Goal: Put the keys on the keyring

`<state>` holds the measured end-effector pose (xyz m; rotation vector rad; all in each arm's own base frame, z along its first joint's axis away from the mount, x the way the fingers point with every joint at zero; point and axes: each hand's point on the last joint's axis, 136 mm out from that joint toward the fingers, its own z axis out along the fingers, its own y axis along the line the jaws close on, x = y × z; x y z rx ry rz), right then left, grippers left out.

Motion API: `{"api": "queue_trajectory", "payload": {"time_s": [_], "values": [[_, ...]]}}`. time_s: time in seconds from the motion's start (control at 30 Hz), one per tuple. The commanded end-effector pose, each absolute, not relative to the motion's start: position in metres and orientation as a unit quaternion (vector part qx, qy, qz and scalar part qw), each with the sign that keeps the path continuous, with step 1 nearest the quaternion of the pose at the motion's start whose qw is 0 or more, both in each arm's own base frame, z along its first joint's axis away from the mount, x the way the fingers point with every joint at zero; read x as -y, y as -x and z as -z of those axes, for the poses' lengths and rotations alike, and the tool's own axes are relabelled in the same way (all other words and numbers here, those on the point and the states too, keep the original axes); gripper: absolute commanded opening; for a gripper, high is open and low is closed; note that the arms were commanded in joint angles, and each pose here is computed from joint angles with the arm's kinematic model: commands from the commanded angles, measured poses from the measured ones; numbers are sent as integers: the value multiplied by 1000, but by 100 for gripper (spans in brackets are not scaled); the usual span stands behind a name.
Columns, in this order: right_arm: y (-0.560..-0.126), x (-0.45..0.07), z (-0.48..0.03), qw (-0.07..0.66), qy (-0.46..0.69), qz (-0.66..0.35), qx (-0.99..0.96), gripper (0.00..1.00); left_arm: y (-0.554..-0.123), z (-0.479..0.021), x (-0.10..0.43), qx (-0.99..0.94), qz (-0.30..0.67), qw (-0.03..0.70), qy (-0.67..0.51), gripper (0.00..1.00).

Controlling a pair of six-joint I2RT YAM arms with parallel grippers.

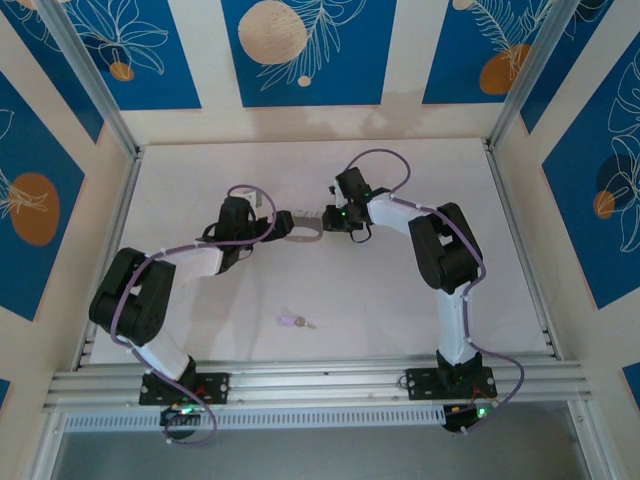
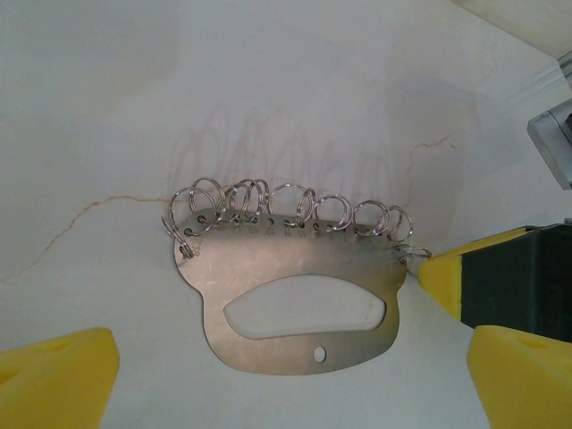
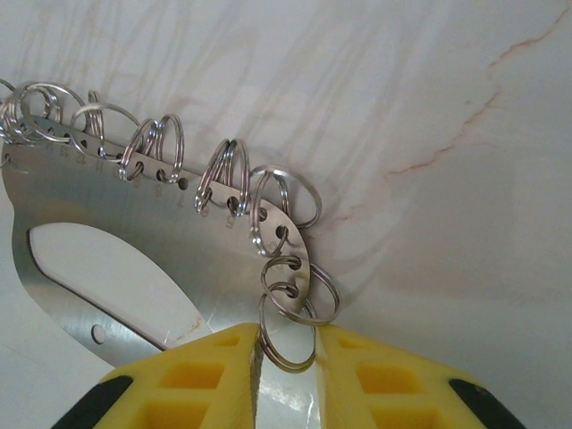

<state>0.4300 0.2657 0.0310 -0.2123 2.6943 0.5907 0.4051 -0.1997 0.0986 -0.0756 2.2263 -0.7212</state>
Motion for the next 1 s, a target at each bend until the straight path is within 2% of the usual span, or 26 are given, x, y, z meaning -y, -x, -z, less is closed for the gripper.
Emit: {"api": "queue_trajectory", "payload": {"time_s": [0.0,0.23,0.47,0.73,0.97], "values": [[-434,-272,-31,186,87,-210,-956,22,-406,-100,209,-870,302,389,25,100],[-437,-273,-31,187,90,-209,-956,17,-405,-98,210,-870,305,387,26,100],[-432,-271,-34,184,96,-205,-956,0,-404,-99,210,-869,308,385,26,100],[-407,-268,-46,183,108,-203,-956,0,-395,-106,214,-867,325,376,23,100],[-358,-257,-46,165,110,-199,-960,0,-375,-116,218,-865,342,368,7,100]]}}
